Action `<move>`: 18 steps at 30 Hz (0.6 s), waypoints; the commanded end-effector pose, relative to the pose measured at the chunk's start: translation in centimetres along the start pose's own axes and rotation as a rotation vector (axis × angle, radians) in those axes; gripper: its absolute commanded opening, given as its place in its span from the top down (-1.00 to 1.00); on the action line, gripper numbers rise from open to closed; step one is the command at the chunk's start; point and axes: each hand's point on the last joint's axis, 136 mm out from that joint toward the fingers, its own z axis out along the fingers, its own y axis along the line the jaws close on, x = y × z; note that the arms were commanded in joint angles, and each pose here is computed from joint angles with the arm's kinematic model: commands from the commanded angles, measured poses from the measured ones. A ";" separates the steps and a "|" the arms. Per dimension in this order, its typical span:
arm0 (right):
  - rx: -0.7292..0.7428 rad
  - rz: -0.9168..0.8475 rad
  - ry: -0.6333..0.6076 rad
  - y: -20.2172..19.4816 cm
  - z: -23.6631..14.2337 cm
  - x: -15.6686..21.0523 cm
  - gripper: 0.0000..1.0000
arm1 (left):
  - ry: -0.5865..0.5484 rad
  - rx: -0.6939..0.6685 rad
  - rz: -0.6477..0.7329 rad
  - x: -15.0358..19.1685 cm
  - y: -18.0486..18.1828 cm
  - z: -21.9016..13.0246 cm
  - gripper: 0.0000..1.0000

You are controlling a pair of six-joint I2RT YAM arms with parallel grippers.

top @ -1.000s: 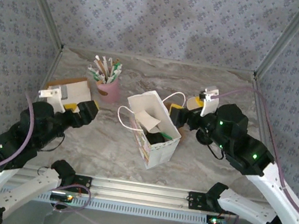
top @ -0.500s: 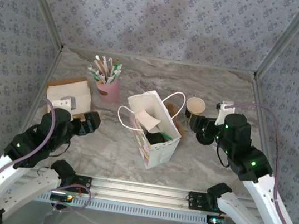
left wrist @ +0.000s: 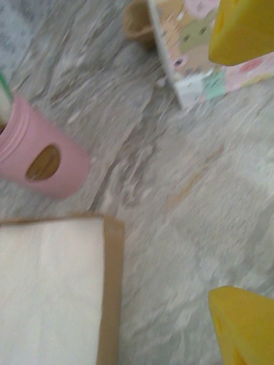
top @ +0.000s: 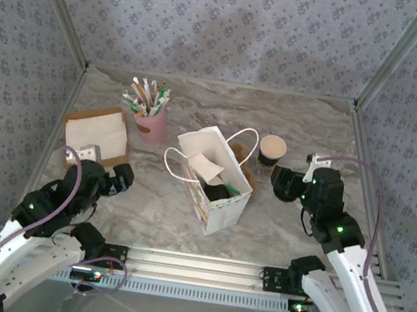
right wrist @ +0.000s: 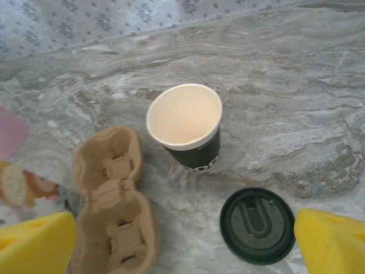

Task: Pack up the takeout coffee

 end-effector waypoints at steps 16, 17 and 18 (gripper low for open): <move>0.453 -0.006 -0.248 -12.3 9.1 1.3 -1.00 | -0.369 -0.386 0.089 -3.8 10.3 7.4 -0.99; 0.463 -0.001 -0.242 -12.8 9.7 1.6 -1.00 | -0.386 -0.364 0.098 -4.0 10.3 7.8 -1.00; 0.480 -0.020 -0.202 -13.4 10.7 2.6 -1.00 | -0.402 -0.316 0.137 -4.0 9.9 8.6 -1.00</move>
